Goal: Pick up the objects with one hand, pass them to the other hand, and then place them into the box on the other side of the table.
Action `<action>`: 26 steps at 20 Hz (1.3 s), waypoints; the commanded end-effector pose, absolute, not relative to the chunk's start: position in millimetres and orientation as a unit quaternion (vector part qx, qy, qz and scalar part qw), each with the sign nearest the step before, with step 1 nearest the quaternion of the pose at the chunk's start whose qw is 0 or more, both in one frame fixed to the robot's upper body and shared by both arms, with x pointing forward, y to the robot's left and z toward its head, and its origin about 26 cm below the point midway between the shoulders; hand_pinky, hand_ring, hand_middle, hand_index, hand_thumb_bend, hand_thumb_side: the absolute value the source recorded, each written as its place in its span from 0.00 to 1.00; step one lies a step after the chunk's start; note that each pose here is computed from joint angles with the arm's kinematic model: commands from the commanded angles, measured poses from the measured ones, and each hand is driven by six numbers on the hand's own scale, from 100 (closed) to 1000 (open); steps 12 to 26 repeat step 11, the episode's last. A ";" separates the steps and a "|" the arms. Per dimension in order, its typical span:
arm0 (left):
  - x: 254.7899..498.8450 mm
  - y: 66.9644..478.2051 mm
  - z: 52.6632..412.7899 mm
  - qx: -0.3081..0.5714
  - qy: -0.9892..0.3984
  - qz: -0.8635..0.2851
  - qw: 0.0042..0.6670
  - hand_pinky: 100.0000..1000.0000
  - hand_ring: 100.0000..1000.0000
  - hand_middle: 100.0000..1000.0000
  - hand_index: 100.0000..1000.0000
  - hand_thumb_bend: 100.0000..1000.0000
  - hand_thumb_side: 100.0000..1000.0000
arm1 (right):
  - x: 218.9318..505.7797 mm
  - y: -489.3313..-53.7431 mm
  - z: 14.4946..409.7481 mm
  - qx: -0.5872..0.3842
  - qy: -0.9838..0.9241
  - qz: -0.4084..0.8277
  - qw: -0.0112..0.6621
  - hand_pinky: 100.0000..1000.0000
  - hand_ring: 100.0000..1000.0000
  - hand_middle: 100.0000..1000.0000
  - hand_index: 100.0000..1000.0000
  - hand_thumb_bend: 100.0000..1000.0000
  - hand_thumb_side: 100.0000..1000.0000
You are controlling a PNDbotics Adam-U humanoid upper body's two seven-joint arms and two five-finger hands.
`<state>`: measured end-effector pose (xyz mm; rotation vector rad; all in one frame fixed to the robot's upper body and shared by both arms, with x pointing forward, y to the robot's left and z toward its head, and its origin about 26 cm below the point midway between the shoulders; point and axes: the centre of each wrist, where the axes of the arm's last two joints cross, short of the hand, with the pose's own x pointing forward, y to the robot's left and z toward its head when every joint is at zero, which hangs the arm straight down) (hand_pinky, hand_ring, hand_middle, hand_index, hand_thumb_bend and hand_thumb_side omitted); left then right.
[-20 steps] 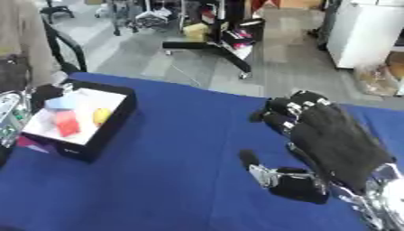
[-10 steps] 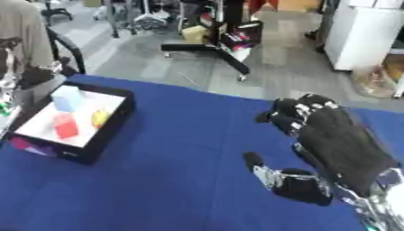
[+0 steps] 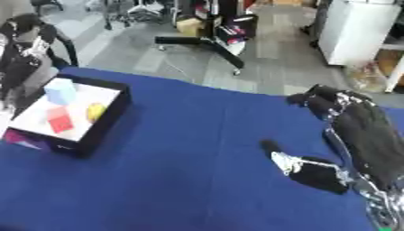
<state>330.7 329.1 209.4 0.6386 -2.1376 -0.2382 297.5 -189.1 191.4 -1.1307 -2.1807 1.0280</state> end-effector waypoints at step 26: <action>290.2 281.3 175.6 0.119 -0.895 -0.012 0.430 0.72 0.89 0.76 0.84 0.39 0.67 | 299.0 -210.9 148.8 -0.394 -0.828 0.143 0.372 0.57 0.69 0.68 0.74 0.46 0.47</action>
